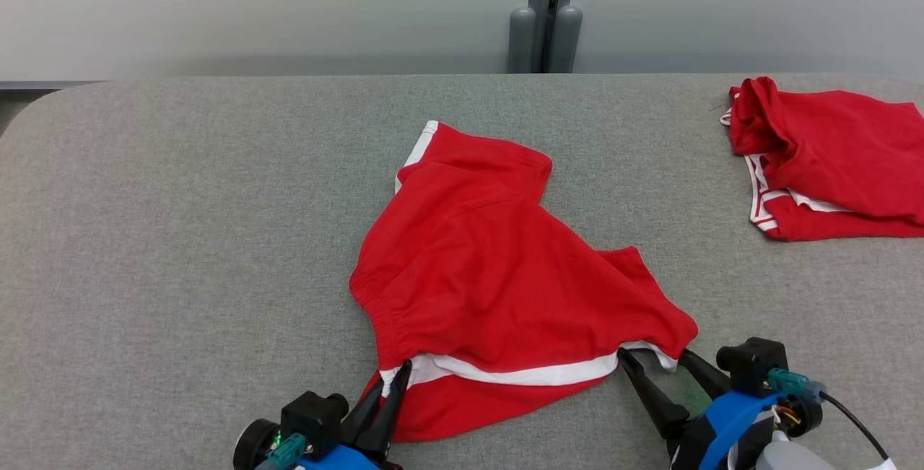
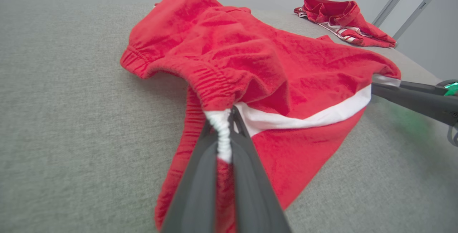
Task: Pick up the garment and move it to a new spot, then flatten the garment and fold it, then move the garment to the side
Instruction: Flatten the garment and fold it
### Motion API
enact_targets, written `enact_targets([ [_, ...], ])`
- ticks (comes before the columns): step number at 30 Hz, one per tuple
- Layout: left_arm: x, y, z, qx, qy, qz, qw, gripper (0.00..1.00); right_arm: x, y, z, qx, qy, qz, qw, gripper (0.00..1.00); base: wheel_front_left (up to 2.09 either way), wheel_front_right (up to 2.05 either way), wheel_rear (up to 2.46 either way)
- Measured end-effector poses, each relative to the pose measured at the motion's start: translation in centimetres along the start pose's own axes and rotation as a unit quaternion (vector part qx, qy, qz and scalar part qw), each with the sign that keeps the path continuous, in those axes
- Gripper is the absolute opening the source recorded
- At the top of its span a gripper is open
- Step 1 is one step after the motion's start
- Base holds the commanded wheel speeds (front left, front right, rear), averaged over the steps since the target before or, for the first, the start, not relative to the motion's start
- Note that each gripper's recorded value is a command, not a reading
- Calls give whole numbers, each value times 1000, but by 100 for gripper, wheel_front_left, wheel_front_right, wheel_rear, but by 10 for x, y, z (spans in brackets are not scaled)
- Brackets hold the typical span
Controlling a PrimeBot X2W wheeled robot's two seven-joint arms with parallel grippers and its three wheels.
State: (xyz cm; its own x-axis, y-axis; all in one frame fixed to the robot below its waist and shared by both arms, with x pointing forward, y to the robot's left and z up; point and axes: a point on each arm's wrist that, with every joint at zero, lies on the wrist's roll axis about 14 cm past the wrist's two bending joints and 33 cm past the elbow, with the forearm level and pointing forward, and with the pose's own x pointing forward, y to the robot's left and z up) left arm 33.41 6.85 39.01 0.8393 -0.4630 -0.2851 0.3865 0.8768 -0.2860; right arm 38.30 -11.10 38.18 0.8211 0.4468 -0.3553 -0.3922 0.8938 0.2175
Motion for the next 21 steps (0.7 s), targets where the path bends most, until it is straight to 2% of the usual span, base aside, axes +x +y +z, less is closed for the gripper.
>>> enact_targets([
  [1,0,0,0,0,0,0,1000,0,0,0,1,0,0,2,1000,82,0,0,0],
  [2,0,0,0,0,0,0,1000,0,0,0,0,-2,2,3,1000,43,0,0,0],
  [3,0,1,0,0,0,0,1000,0,-1,0,-1,-4,5,4,1000,0,0,0,0],
  [6,0,2,1,0,-1,2,1000,0,-1,0,-6,-5,13,5,1000,0,0,0,0],
  [13,-1,18,28,4,-43,25,999,0,2,3,33,-5,-42,16,999,0,0,0,0],
  [21,0,20,74,13,-111,26,993,0,-10,39,62,-25,-91,73,993,0,0,0,0],
])
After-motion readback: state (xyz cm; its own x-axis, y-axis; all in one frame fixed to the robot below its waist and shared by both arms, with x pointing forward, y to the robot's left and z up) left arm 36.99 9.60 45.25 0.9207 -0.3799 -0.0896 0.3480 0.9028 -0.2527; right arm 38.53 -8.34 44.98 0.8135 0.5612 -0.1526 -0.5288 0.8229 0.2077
